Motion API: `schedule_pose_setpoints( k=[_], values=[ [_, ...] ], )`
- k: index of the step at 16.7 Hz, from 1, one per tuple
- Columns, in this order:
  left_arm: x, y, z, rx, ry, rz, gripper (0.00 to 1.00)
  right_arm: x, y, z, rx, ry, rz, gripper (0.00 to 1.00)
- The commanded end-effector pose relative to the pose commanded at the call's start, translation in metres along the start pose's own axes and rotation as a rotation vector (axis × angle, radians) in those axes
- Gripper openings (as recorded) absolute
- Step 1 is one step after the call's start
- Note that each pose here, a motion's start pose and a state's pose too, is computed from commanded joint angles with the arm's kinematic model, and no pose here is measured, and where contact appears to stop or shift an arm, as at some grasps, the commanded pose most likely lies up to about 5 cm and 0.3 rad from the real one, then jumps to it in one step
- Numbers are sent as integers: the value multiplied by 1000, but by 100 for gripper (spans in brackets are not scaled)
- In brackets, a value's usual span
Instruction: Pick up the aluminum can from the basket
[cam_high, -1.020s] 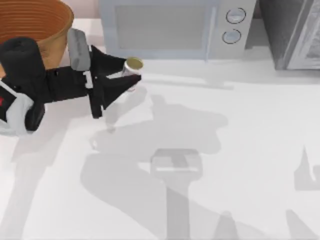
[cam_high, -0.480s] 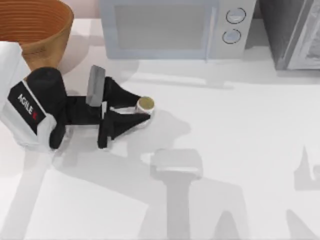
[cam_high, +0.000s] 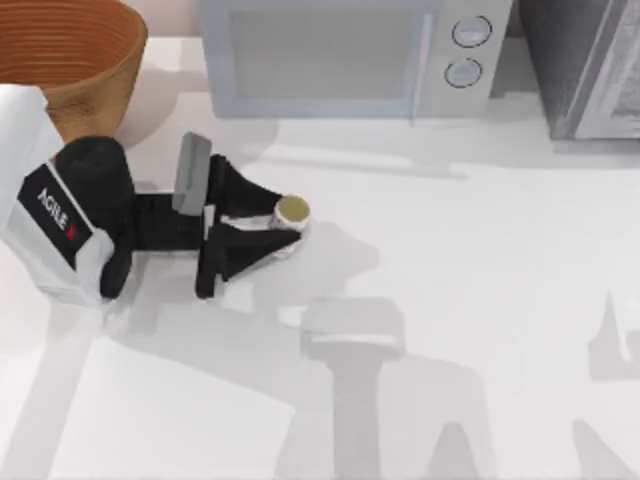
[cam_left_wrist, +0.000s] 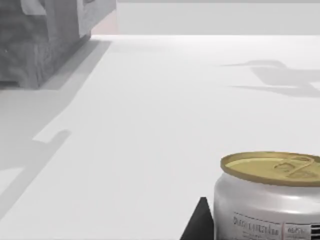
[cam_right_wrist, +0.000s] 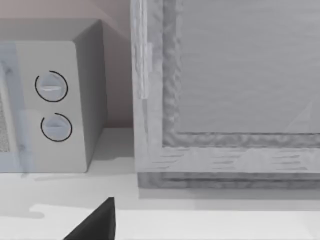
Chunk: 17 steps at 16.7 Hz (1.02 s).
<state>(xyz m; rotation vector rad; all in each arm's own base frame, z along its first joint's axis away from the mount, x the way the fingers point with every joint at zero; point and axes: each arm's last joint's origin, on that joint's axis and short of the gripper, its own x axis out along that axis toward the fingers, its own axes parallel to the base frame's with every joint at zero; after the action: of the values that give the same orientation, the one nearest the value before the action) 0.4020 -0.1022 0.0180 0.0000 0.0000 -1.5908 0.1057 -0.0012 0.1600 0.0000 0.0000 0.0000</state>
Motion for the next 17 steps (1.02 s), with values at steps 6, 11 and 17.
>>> schedule_pose_setpoints(
  k=[6,11,17],
  values=[
    [0,0,0,0,0,0,53,0,0,0,0,0,0,100],
    [0,0,0,0,0,0,90,0,0,0,0,0,0,100],
    [0,0,0,0,0,0,100,0,0,0,0,0,0,100]
  ],
)
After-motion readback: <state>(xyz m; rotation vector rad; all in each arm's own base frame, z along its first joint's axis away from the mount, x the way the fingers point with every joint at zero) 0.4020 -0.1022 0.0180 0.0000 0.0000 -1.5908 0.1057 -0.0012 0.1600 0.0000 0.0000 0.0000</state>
